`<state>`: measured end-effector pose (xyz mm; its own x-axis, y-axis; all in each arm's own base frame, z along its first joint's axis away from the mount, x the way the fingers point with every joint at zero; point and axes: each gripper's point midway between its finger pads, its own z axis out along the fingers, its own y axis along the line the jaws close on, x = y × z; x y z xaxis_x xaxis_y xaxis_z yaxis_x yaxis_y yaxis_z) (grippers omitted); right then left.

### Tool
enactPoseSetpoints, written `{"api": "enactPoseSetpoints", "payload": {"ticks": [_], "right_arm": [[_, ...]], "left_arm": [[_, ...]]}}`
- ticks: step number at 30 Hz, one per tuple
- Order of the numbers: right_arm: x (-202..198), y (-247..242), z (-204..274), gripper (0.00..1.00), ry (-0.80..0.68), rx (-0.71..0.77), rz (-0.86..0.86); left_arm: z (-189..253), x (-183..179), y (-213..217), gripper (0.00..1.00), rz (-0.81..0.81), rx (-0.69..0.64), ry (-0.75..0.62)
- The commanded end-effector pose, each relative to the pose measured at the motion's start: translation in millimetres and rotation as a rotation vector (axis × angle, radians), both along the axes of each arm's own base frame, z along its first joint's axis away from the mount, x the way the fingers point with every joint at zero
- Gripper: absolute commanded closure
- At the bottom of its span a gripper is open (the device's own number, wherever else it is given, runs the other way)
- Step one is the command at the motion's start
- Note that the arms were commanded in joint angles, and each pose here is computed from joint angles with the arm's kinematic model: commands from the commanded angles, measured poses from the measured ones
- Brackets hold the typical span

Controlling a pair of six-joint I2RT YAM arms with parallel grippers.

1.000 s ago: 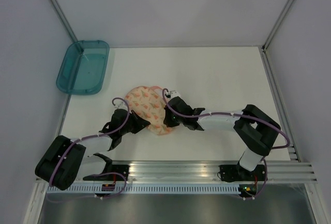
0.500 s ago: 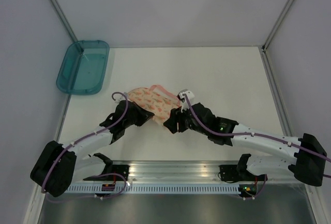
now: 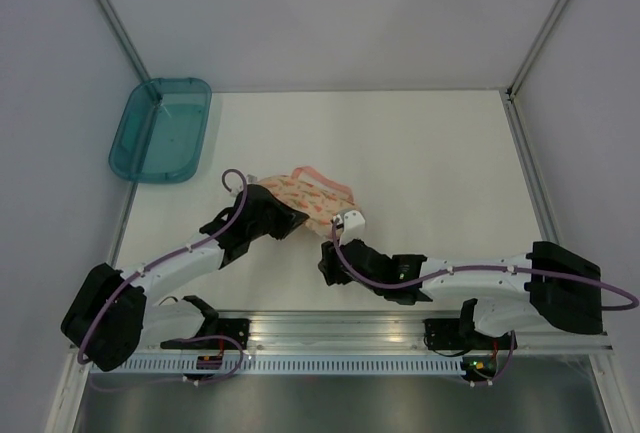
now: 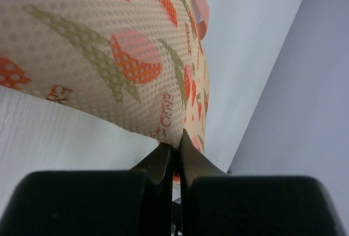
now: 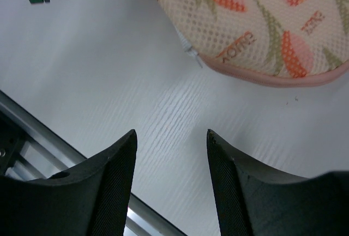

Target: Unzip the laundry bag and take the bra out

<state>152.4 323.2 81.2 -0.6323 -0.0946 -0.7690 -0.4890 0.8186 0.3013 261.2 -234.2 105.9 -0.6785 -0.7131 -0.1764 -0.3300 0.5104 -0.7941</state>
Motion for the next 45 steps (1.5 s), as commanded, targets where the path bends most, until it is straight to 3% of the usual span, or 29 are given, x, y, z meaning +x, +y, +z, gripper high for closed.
{"api": "enactPoseSetpoints", "payload": {"ticks": [1, 19, 22, 29, 35, 45], "right_arm": [[26, 8, 19, 0.41, -0.099, 0.085, -0.125], [60, 11, 35, 0.49, -0.218, 0.122, -0.298], [62, 8, 39, 0.61, -0.226, 0.128, -0.323], [64, -6, 26, 1.00, -0.222, 0.071, -0.379], [60, -25, 15, 1.00, -0.204, -0.016, -0.393], [44, -91, -10, 1.00, -0.161, -0.317, -0.439]], "left_arm": [[7, 3, -5, 0.98, 0.038, -0.043, 0.020], [-11, -14, -13, 0.98, 0.017, -0.060, 0.070], [-13, -16, -14, 0.98, 0.011, -0.062, 0.074], [-15, -19, -18, 0.98, -0.011, -0.075, 0.079], [-19, -20, -19, 0.98, -0.041, -0.050, 0.064], [-29, -18, -9, 0.98, -0.138, 0.097, -0.003]]}}
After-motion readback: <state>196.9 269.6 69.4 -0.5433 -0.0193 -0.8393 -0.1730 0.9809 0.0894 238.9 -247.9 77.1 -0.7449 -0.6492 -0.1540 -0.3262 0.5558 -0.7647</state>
